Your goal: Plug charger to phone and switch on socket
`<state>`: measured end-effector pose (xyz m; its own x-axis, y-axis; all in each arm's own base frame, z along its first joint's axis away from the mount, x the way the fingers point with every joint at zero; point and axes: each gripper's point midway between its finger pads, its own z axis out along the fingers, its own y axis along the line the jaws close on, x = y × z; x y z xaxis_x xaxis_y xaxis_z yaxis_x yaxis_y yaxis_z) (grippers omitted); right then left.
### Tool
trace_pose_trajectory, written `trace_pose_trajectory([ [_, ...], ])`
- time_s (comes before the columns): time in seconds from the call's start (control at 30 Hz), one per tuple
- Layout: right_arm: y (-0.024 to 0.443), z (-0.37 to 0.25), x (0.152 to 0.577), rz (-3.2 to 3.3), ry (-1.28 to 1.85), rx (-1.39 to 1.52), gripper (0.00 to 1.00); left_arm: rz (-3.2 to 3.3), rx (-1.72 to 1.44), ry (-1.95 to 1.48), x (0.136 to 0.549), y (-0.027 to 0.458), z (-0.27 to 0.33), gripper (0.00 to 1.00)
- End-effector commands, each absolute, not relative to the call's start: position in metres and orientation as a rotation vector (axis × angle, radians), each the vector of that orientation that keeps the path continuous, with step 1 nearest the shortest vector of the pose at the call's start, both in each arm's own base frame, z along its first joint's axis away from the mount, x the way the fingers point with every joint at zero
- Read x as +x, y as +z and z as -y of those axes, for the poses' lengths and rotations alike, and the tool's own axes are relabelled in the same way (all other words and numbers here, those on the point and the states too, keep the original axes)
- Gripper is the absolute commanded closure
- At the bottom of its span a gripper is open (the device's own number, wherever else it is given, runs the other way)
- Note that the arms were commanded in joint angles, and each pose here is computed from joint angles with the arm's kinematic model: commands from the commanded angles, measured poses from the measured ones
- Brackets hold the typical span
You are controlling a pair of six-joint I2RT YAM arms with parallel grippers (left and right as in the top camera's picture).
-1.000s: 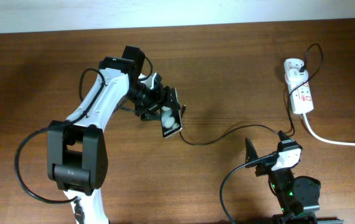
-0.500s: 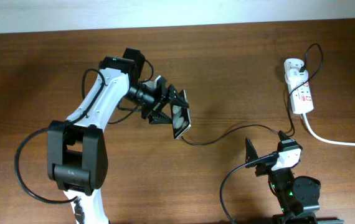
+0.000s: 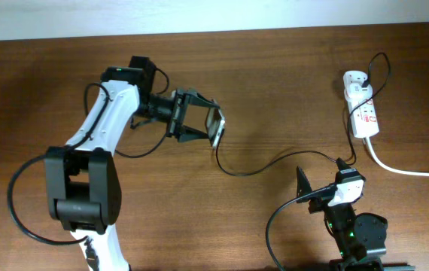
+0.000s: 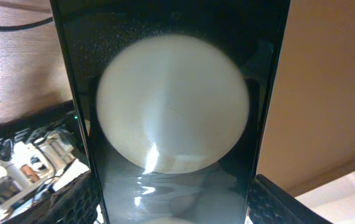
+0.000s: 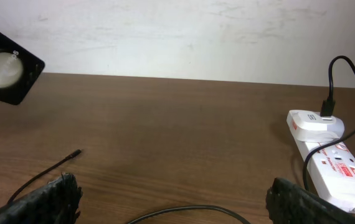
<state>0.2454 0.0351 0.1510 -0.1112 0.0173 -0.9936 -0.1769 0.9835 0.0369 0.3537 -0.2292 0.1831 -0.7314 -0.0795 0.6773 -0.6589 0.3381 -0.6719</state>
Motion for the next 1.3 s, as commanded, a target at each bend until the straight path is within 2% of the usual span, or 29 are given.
trace_pose_trajectory([
  [0.0,0.148,-0.035,0.245,-1.68,0.163,-0.117,0.01,1.957,0.77,1.471,0.373,0.2,0.205,1.0],
  [0.4,0.148,-0.035,0.245,-1.68,0.164,-0.117,0.01,1.754,0.953,1.422,0.382,0.211,0.191,1.0],
  [0.87,0.148,-0.035,0.245,-1.68,0.164,-0.117,0.01,1.692,1.018,1.493,0.396,0.217,0.162,1.0],
  [1.27,0.148,-0.035,0.245,-1.68,0.164,-0.117,0.01,1.695,1.011,1.5,0.396,0.217,0.162,1.0],
])
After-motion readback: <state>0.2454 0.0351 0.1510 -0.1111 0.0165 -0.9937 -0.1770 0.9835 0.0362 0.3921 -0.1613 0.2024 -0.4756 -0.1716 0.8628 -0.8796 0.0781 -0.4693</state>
